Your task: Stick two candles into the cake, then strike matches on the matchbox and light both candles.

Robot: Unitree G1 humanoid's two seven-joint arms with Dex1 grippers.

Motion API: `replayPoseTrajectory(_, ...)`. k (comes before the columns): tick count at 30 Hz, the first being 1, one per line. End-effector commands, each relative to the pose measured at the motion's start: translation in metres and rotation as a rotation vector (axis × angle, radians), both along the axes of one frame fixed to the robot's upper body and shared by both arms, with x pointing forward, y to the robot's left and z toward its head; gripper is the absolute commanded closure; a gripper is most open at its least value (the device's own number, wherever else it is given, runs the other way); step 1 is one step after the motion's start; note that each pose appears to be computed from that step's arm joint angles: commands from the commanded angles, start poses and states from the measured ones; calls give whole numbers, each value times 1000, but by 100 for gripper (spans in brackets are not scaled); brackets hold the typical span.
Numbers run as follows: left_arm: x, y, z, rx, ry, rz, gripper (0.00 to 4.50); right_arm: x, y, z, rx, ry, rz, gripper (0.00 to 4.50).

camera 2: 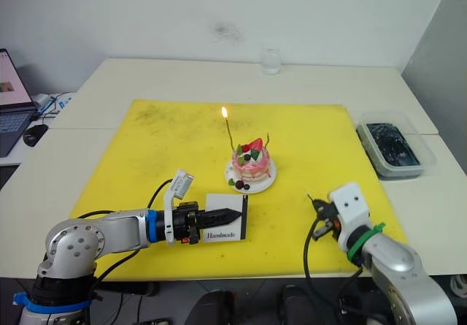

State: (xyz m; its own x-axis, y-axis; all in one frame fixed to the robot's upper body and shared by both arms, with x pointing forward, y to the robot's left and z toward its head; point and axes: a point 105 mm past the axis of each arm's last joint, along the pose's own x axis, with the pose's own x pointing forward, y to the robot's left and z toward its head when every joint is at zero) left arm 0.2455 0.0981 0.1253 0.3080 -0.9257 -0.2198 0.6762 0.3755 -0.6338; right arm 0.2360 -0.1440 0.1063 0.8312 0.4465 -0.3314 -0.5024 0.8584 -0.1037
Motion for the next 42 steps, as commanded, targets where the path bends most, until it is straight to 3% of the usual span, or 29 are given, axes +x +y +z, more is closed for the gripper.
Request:
replayPoseTrajectory(1, -1, -5, 9, -21, -21, -39, 450, -3, 6, 0, 16, -58, 19, 447)
replayPoseTrajectory(4, -1, -5, 9, -17, -21, -44, 450, -3, 4, -10, 16, -56, 13, 447)
replayPoseTrajectory(6, -2, -5, 8, -16, -20, -47, 450, -1, 2, -12, 24, -66, 8, 406)
replayPoseTrajectory(13, -4, -4, 8, -15, -19, -44, 450, 6, 0, -10, -8, -131, 38, 173)
replayPoseTrajectory(30, -5, -5, 7, -17, -14, -47, 450, 13, 7, -21, -6, -148, 67, 173)
replayPoseTrajectory(39, -7, -5, 8, -15, -17, -51, 450, 5, 5, -29, -6, -127, 57, 173)
replayPoseTrajectory(42, -6, -5, 8, -14, -17, -52, 450, 6, 6, -29, -2, -128, 57, 228)
